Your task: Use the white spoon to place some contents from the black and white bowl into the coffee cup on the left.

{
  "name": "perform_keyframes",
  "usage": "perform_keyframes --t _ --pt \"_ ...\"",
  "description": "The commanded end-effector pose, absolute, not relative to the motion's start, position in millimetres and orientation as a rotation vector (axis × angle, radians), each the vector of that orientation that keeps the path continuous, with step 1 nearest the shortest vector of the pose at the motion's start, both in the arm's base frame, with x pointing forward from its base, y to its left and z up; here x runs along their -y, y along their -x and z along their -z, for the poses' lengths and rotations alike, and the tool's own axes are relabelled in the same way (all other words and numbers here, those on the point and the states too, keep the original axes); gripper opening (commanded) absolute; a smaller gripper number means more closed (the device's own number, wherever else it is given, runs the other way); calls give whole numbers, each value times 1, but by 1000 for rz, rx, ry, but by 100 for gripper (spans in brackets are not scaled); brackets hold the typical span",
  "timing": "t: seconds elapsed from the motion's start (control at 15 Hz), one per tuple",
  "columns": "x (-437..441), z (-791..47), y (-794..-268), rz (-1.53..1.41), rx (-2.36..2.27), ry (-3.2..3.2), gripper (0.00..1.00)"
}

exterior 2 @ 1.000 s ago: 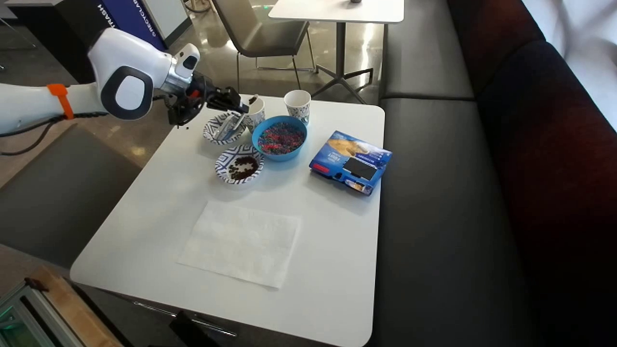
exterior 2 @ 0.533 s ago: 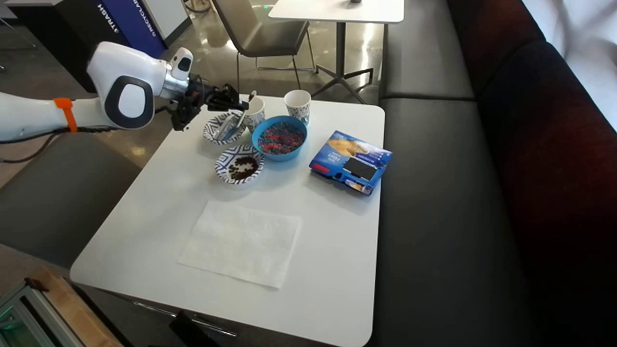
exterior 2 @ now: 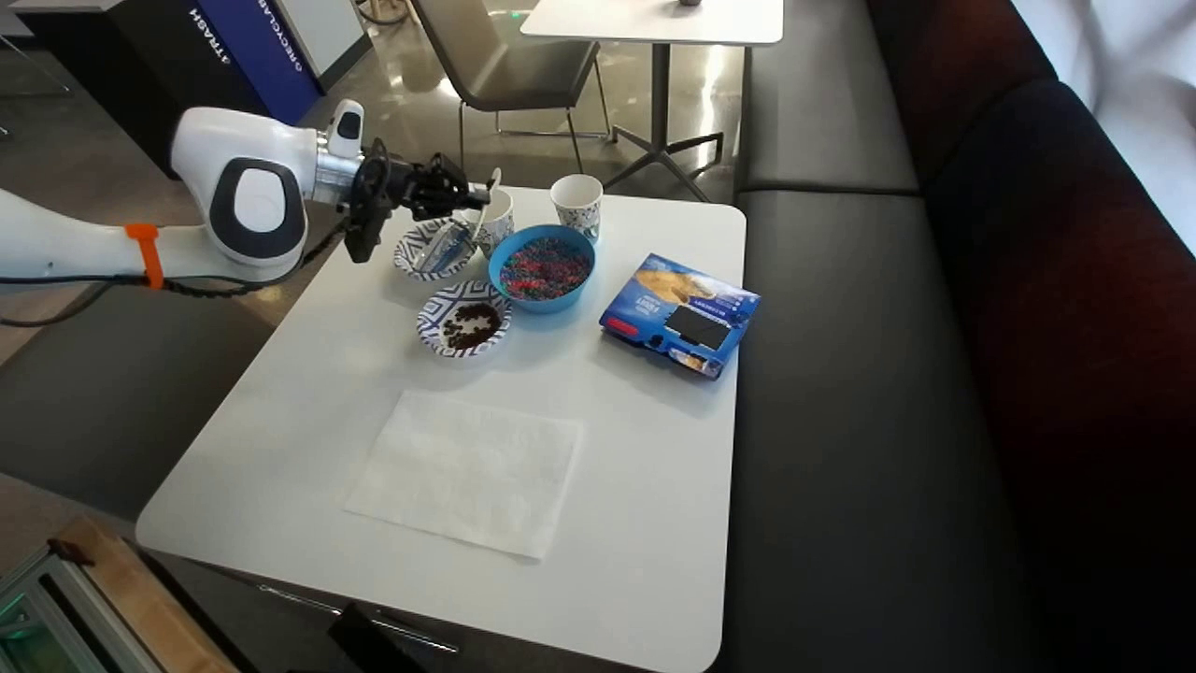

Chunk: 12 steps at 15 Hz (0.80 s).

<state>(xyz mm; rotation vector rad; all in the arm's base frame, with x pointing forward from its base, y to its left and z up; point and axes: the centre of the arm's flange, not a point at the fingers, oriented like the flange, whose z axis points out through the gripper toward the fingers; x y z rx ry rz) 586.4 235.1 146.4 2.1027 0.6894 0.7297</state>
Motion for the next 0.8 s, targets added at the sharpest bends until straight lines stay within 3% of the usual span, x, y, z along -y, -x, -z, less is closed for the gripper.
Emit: perform_keyframes --t 0.0,0.73 --pt "-243 -136 -577 -749 -732 -1997 3" --pt "-244 -149 -563 -828 -832 -1738 3"
